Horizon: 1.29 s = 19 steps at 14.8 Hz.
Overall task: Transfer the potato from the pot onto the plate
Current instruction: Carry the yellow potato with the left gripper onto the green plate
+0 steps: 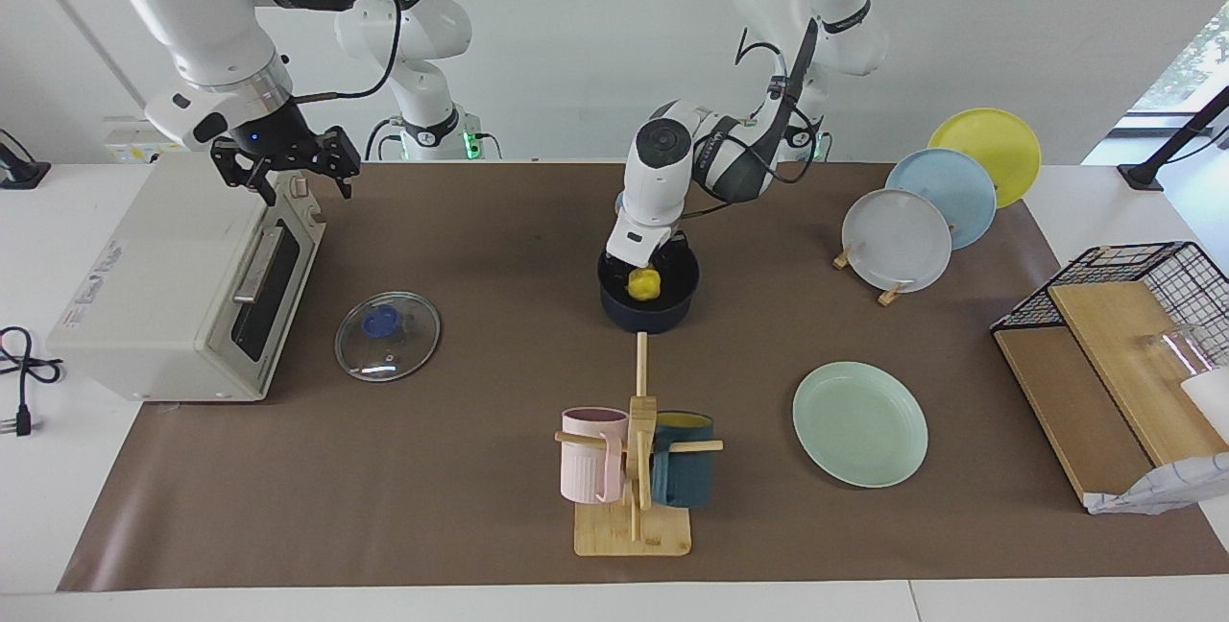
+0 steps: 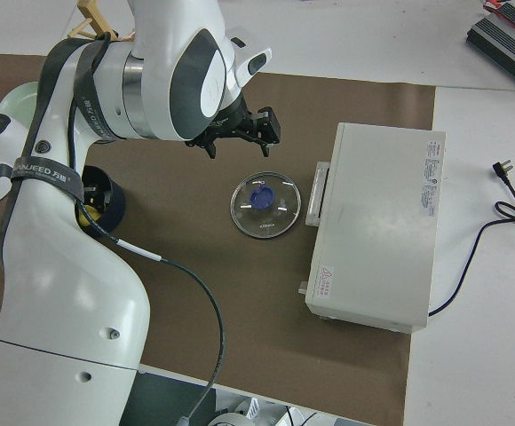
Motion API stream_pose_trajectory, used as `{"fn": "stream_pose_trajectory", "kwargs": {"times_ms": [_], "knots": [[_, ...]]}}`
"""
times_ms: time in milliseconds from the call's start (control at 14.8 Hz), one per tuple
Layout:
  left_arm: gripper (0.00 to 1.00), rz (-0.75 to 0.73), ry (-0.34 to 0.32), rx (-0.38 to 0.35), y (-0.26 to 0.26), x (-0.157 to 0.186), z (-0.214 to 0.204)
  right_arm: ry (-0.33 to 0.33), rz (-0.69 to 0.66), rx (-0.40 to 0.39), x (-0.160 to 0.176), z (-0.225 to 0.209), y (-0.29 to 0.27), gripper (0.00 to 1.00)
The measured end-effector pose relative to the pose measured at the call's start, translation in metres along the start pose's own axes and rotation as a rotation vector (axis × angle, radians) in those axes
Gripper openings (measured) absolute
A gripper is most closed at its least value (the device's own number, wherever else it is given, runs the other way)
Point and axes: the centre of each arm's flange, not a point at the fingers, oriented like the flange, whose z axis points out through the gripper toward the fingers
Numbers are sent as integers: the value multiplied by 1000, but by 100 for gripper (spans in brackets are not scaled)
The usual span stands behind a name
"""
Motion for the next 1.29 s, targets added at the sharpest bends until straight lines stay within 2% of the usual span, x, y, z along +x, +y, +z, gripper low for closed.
{"fn": "stream_pose_trajectory", "kwargs": {"times_ms": [203, 473, 676, 812, 1082, 1285], "knots": [[61, -6, 6, -7, 1, 6, -21, -30, 21, 6, 5, 3, 10, 100], [61, -13, 20, -31, -15, 23, -126, -40, 35, 10, 3, -2, 17, 100], [61, -5, 47, -63, -64, 69, -202, -37, 34, 11, 1, -5, 16, 100], [61, 14, 77, -83, -110, 111, -228, -37, 38, 11, -1, -7, 14, 100], [61, 96, 128, -94, -203, 192, -222, -30, 61, 10, -6, -14, 12, 100], [61, 124, 179, -88, -231, 245, -173, -22, 100, 9, -8, -19, 8, 100]]}}
